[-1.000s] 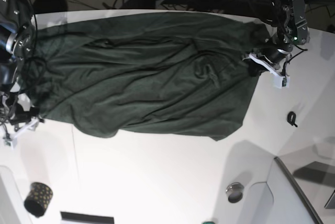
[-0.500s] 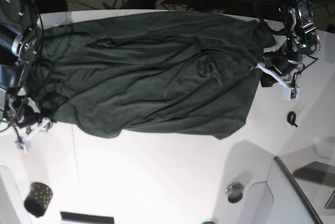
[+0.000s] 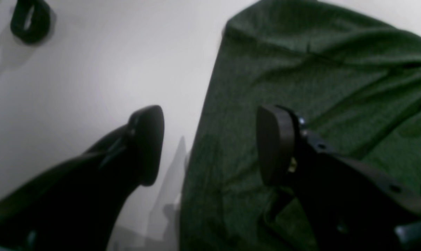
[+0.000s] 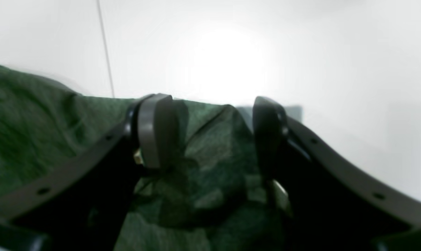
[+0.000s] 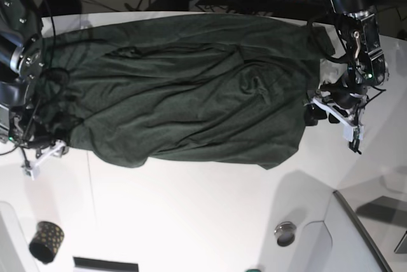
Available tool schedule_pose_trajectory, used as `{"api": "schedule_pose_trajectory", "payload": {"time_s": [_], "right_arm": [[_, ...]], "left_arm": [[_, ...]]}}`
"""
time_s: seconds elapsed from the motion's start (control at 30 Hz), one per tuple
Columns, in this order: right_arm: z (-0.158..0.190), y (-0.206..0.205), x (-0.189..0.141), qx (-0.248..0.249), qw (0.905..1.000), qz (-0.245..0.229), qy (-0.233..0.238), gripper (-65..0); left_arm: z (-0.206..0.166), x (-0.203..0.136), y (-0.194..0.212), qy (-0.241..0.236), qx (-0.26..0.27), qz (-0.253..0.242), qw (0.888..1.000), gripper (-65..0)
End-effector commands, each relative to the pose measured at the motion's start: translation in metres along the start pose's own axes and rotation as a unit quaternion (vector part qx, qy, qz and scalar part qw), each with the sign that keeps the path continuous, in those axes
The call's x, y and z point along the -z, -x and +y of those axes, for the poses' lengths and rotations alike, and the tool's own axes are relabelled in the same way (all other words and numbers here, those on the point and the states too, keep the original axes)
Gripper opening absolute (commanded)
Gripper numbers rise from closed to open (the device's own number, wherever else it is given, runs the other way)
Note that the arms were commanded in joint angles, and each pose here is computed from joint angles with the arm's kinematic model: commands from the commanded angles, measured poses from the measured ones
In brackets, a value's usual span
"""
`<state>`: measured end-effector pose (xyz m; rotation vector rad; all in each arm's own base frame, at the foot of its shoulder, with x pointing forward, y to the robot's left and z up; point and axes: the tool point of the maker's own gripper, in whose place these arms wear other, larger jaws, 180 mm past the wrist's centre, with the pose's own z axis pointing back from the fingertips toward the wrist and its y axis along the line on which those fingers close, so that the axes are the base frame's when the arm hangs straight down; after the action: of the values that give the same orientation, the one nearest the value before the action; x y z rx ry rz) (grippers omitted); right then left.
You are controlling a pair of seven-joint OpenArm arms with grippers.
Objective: Layout the t-shirt on the table in an organized manner, then fold the t-shirt properly
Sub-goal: 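Lift the hem edge with both grippers and carry it toward the collar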
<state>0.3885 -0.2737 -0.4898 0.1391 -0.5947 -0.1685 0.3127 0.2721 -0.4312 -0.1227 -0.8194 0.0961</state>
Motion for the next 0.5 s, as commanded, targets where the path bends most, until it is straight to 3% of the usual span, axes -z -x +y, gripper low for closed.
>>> {"api": "schedule_pose_trajectory", "payload": {"time_s": [0.0, 0.07, 0.2, 0.23, 0.33, 0.47], "right_arm": [[-0.008, -0.014, -0.004, -0.001, 0.9999, -0.012, 0.009, -31.1], [-0.008, -0.013, -0.004, 0.001, 0.9999, -0.012, 0.009, -34.4], [-0.007, -0.017, -0.005, 0.000, 0.9999, -0.016, 0.007, -60.2], [-0.006, -0.017, -0.005, -0.001, 0.9999, -0.015, 0.007, -62.6], [-0.006, -0.017, -0.005, -0.002, 0.9999, -0.015, 0.006, -63.5], [-0.008, -0.024, -0.007, -0.006, 0.9997, -0.024, 0.009, -63.6]], "left_arm": [[0.003, -0.001, -0.019, 0.000, 0.002, -0.025, 1.000, -24.5], [0.004, 0.003, -0.018, 0.001, -0.005, -0.022, 1.000, -24.5], [0.004, 0.016, -0.025, 0.005, -0.022, -0.020, 1.000, -24.5], [0.003, 0.021, -0.029, 0.007, -0.027, -0.021, 0.999, -24.4], [0.002, 0.037, -0.040, 0.008, -0.036, -0.014, 0.999, -23.9], [-0.008, 0.066, -0.051, -0.001, -0.008, 0.022, 1.000, -23.9]]}}
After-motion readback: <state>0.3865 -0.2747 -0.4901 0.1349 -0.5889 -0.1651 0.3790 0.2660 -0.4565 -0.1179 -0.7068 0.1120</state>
